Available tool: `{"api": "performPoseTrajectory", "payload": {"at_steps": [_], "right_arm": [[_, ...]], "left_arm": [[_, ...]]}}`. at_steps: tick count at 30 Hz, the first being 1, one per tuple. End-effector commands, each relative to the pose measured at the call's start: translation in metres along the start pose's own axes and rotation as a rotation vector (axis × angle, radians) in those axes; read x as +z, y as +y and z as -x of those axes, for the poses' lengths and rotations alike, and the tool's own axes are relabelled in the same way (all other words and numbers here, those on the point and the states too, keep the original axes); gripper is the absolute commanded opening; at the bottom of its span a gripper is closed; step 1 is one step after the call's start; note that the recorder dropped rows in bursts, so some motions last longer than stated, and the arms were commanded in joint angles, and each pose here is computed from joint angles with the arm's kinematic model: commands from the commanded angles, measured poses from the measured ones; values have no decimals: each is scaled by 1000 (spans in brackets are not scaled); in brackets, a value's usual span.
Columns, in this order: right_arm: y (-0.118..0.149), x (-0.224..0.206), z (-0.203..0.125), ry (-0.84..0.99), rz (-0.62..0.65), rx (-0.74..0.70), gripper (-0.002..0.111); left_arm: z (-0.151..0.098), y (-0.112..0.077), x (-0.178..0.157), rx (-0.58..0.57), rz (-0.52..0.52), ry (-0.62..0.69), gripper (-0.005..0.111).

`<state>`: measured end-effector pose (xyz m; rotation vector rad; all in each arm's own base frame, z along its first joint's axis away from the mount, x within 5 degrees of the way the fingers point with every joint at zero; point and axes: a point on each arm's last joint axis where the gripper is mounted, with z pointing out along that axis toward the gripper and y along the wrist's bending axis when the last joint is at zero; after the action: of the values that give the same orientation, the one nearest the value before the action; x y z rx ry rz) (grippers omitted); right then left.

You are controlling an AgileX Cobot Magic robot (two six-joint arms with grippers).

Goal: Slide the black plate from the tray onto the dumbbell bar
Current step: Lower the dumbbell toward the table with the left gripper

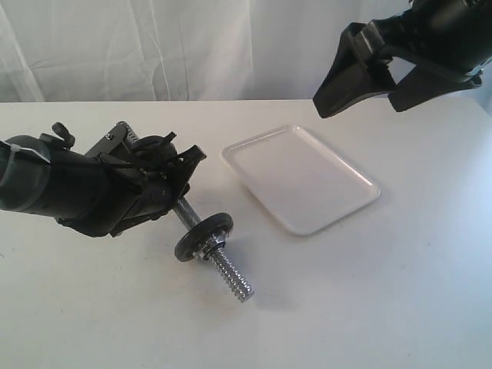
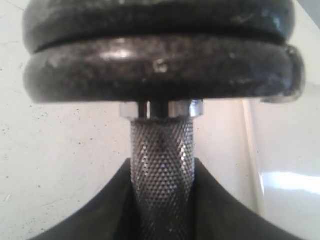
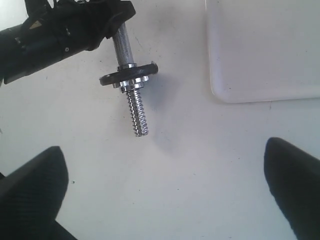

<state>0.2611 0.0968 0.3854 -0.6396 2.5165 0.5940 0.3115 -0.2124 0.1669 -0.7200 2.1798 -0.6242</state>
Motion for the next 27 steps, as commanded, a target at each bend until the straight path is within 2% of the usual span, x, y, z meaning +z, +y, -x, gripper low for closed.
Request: {"api": "performPoseTrajectory", "payload": {"at_steps": [1,15,27], "right_arm": [[-1,-2,-2,-2,-4,9,105],[-1,-2,-2,-2,-4,11,105],[-1,-2,-2,-2,-4,11,105]], "left_arm": [[23,-23,-16,47,-88,-141,0],[8,-13,-2,-18,-28,-46,0],[6,-11,0,-45,-20,-38,0]]}}
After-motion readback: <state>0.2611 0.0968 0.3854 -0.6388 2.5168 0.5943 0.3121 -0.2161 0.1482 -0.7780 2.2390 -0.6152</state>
